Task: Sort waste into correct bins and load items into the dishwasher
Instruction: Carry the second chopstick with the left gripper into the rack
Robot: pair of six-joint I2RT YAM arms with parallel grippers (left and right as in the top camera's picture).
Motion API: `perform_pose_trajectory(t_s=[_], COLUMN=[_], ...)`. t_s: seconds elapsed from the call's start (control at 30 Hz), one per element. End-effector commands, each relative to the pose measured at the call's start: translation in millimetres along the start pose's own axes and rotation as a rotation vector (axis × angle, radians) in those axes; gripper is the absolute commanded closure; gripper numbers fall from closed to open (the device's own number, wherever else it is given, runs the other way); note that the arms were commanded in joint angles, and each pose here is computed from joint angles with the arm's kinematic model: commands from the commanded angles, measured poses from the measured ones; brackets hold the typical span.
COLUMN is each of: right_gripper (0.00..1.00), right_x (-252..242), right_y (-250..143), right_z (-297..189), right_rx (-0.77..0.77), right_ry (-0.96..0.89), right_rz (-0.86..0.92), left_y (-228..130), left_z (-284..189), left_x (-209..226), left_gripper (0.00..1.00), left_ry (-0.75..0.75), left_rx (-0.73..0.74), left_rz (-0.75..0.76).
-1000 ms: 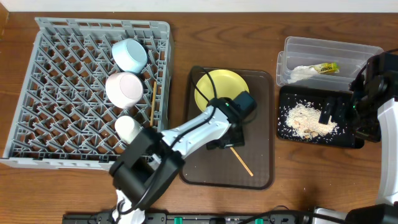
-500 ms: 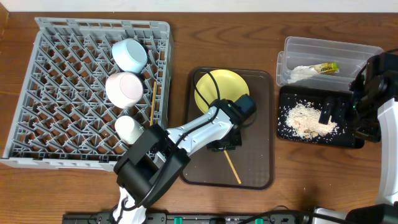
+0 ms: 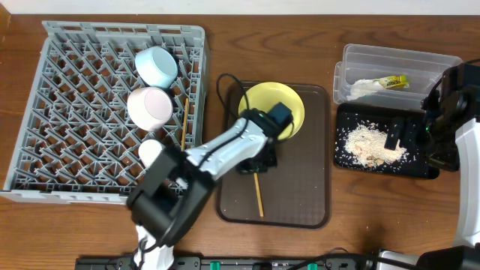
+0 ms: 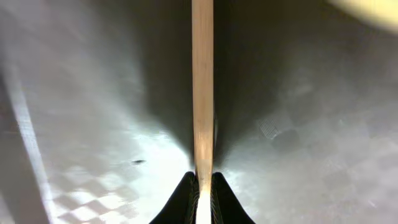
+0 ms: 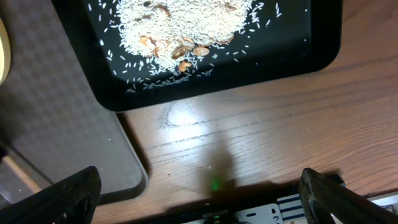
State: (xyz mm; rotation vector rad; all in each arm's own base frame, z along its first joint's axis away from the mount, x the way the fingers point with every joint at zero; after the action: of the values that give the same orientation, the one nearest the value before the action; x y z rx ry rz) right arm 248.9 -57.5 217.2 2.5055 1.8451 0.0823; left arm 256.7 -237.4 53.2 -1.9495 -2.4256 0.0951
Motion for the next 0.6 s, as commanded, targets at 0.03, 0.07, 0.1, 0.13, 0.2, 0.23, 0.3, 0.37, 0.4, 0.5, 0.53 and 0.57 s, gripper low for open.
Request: perform_pose_trajectory(t_s=[0.03, 0.07, 0.1, 0.13, 0.2, 0.23, 0.3, 0.37, 0.4, 0.5, 0.53, 0.57], right_gripper=[0.01, 0.01, 0.01, 0.01, 0.01, 0.01, 0.01, 0.01, 0.01, 0.01, 0.01, 0.01], right_x=[-2, -2, -2, -2, -2, -2, -2, -2, -2, -2, -2, -2], right_y=[1, 1, 1, 1, 1, 1, 1, 1, 1, 1, 1, 1], right_z=[-8, -8, -8, -8, -8, -8, -8, -8, -8, -8, -8, -8], right_rx=[-0.03, -0.03, -0.03, -0.03, -0.031, -0.031, -0.031, -0.031, -0.031, -0.029, -0.03, -0.029], right_ry=[-0.004, -0.004, -0.004, -0.004, -0.004, -0.004, -0.004, -0.004, -0.004, -0.004, -0.004, -0.005], right_rz=[0.014, 0.014, 0.014, 0.014, 0.015, 0.015, 0.015, 0.015, 0.015, 0.015, 0.015, 0.015], left_y=[17, 19, 22, 24, 31, 34, 43, 52, 57, 72, 78, 82], left_z=[-55, -64, -76, -84, -104, -113, -131, -145, -152, -162, -163, -163], left_x=[13, 17, 23, 28, 42, 49, 63, 77, 85, 103, 109, 114], left_gripper=[0.92, 0.92, 0.92, 0.92, 0.92, 0.92, 0.92, 0.92, 0.92, 0.92, 0.92, 0.92], left_ry=[-0.083, -0.095, -0.104, -0.105, -0.125, -0.135, -0.155, -0.167, -0.171, -0.165, -0.159, -0.154], left_rx=[-0.129, -0.148, -0.173, -0.191, -0.241, -0.261, -0.312, -0.362, -0.388, -0.443, -0.454, -0.462], left_rz=[0.158, 0.181, 0.197, 0.203, 0.23, 0.232, 0.234, 0.232, 0.231, 0.237, 0.237, 0.236])
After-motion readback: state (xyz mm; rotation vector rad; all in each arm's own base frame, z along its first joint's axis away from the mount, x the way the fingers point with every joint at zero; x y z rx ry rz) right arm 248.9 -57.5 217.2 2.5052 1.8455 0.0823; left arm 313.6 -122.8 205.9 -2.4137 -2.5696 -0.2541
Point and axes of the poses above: each gripper's point midway between its finger pads, its own z axis out along the fingers, its own x axis along the line the jaws close on, y = z × x, the point moved 4 cm from there along -z, back along the fingers, and after that the axes turned 6 degrees about -z, right-handed, at the moved point
